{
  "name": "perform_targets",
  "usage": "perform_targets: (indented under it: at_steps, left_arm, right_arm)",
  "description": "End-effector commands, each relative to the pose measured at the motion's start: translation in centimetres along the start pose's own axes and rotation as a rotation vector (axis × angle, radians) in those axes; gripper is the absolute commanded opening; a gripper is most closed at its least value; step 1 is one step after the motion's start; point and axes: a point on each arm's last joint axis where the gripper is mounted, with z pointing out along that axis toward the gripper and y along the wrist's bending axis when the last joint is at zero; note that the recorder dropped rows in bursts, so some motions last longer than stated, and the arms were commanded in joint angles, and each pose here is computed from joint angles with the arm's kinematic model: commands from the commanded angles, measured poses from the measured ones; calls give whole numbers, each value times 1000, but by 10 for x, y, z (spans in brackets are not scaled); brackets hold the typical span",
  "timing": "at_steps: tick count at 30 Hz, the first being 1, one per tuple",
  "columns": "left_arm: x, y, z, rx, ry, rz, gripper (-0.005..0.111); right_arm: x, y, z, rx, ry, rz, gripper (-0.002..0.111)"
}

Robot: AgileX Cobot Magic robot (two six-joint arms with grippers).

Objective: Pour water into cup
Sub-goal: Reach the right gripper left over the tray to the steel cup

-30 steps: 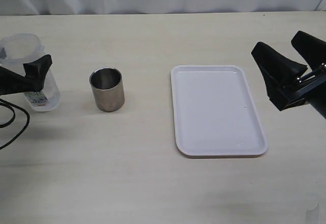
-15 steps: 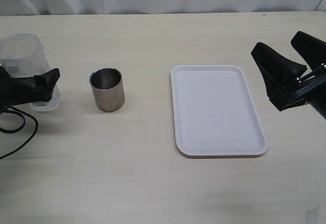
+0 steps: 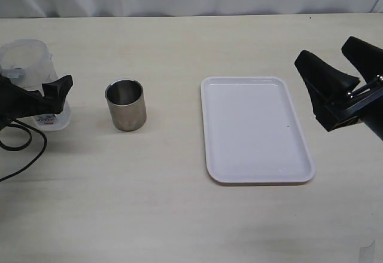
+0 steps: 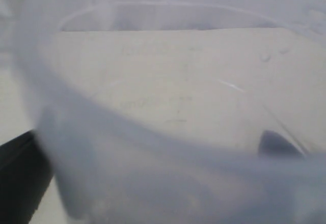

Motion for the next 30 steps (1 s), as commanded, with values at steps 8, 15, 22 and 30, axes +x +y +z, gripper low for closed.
perform_targets:
  at_steps: [8, 15, 22, 30]
  left_arm:
    - [-2, -2, 2, 7, -17, -4, 77]
    - [-2, -2, 2, 16, -16, -1, 4]
    - [-2, -2, 2, 16, -16, -1, 0]
    - [-2, -2, 2, 16, -16, -1, 0]
  right_arm:
    - [12, 5, 30, -190, 116, -69, 79]
    - [32, 7, 65, -417, 188, -115, 79]
    - [62, 3, 110, -615, 238, -131, 92]
    - [107, 44, 195, -730, 346, -284, 97]
